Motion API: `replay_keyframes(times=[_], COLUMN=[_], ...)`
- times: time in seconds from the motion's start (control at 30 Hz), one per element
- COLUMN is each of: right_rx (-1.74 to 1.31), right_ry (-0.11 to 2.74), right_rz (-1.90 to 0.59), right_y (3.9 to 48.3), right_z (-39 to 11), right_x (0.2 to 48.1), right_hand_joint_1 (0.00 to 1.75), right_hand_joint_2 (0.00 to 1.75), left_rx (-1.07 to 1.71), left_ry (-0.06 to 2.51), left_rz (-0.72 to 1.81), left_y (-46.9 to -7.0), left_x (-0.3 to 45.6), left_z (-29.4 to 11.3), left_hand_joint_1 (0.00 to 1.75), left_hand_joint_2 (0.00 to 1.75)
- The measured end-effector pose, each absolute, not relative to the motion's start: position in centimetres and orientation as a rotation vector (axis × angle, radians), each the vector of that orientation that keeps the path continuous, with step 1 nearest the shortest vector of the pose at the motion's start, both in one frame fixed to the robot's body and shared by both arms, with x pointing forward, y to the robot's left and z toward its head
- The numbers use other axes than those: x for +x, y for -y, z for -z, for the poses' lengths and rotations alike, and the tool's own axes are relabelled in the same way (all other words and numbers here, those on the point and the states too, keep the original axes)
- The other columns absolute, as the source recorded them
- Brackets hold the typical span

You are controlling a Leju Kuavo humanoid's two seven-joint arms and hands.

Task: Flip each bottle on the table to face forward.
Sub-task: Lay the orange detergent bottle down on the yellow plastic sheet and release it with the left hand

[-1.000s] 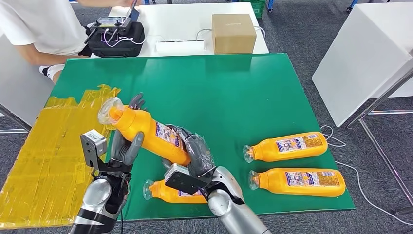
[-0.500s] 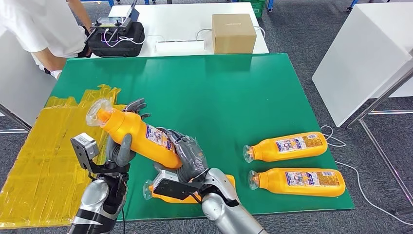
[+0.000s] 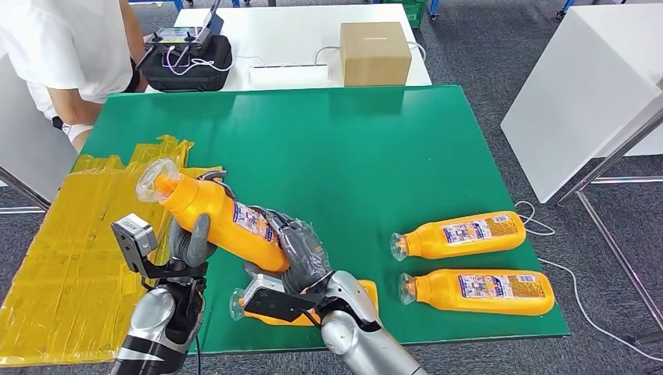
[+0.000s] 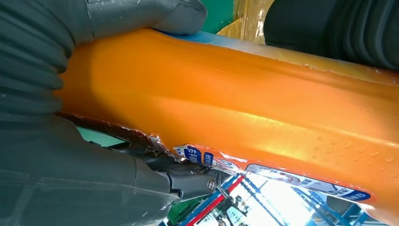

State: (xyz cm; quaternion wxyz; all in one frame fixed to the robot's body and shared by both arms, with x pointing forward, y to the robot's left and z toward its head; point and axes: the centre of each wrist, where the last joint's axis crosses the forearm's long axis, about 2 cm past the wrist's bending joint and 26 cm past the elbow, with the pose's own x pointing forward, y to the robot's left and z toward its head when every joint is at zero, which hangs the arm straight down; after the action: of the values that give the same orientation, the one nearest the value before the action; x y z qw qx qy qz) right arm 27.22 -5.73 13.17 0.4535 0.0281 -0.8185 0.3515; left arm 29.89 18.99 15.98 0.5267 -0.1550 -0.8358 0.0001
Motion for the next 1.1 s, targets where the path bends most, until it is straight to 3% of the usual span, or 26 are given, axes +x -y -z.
replay_keyframes(times=[0.07,0.1,0.63,0.87,1.1], right_rx=[0.07,0.071,0.077,0.022,-0.076], right_ry=[2.022,2.024,2.087,2.148,2.227], right_rz=[-0.864,-0.861,-0.753,-0.613,-0.492], right_y=[5.7,5.7,6.6,8.8,12.1], right_z=[-13.2,-13.2,-14.0,-15.4,-17.2], right_x=[27.2,27.2,26.6,26.5,26.7], right_hand_joint_1=[0.3,0.0,0.0,0.0,0.0], right_hand_joint_2=[1.75,1.75,1.75,1.75,1.75], left_rx=[-0.368,-0.363,0.031,0.675,1.39], left_ry=[2.0,2.002,2.092,2.11,1.777], left_rz=[-0.002,-0.002,0.069,0.366,0.865], left_y=[-19.0,-19.0,-19.8,-21.8,-26.2], left_x=[29.9,29.9,30.4,31.2,34.4], left_z=[-16.0,-16.0,-16.5,-17.6,-17.5], left_hand_joint_1=[1.75,1.75,1.75,1.75,1.75], left_hand_joint_2=[1.75,1.75,1.75,1.75,1.75])
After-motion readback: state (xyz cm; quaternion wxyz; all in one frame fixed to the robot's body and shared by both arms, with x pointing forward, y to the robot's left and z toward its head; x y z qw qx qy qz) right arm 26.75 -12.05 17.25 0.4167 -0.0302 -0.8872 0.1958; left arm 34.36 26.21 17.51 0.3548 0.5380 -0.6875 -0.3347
